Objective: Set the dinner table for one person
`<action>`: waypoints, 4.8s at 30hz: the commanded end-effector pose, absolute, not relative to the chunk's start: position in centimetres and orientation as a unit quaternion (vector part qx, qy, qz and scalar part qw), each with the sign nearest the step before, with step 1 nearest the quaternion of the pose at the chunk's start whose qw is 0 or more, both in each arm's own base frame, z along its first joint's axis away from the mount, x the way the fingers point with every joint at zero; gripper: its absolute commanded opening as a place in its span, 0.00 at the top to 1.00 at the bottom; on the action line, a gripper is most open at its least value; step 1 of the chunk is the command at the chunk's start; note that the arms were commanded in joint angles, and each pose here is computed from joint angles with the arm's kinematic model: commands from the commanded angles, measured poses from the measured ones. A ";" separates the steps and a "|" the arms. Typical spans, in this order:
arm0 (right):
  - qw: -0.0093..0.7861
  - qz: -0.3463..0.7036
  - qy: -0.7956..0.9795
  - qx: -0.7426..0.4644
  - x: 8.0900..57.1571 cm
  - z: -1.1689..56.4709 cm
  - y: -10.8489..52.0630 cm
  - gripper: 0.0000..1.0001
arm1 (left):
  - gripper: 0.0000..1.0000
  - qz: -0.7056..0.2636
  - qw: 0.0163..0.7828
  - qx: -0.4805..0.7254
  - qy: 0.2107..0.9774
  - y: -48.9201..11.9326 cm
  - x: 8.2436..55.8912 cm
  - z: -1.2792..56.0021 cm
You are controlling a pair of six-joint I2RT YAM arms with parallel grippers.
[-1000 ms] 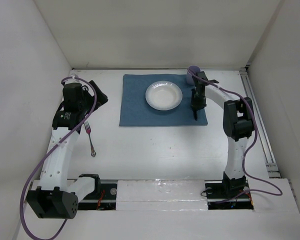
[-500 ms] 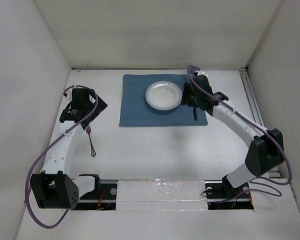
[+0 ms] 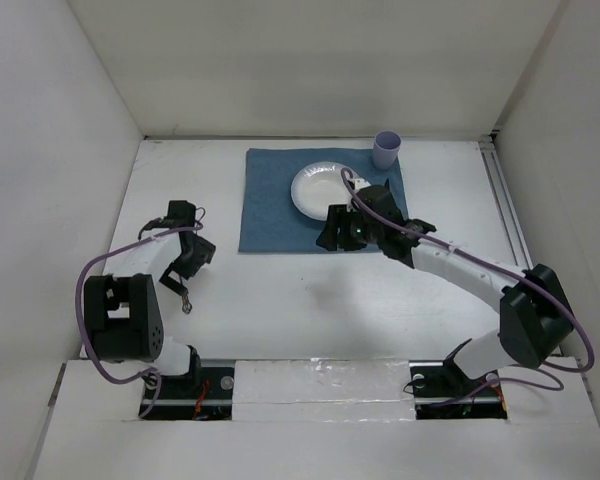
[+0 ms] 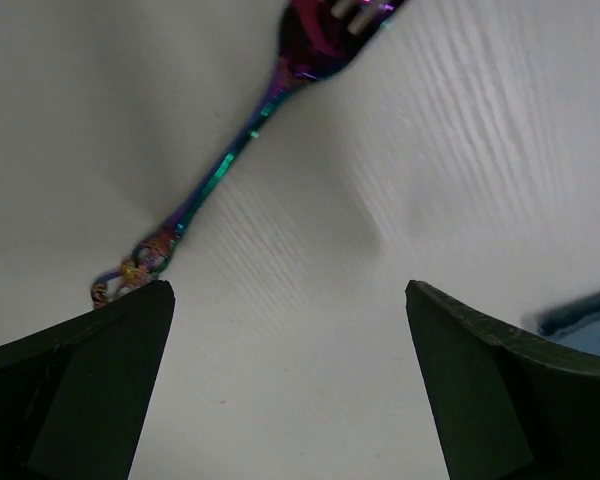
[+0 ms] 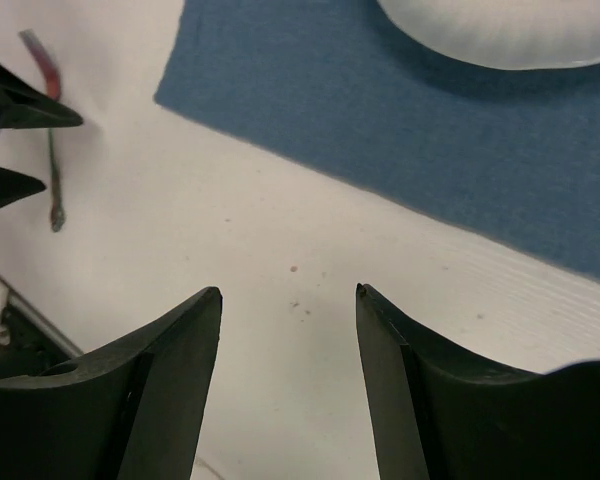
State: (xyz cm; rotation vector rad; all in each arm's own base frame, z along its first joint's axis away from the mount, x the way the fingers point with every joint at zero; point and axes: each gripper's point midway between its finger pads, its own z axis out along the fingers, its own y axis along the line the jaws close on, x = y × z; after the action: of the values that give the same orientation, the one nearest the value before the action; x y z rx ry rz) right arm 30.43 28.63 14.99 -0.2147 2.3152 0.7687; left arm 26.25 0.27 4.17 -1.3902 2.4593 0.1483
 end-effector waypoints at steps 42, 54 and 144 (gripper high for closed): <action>0.367 0.381 0.841 -0.109 29.2 18.9 31.1 0.38 | 1.00 0.062 0.114 -0.486 0.864 5.4 26.2 -3.0; 0.372 0.375 0.843 -0.104 29.4 18.8 30.9 0.38 | 1.00 -0.005 0.256 -0.404 0.878 4.1 32.3 7.7; 0.563 0.090 0.813 0.117 27.6 29.7 11.8 0.01 | 0.00 -0.016 0.528 -0.274 0.804 -2.0 29.8 30.5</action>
State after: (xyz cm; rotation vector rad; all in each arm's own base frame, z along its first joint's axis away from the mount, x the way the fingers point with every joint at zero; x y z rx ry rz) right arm 28.93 17.44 27.76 0.1402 1.9420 0.4183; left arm 31.89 -4.03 30.81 -0.5855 1.9754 -0.0820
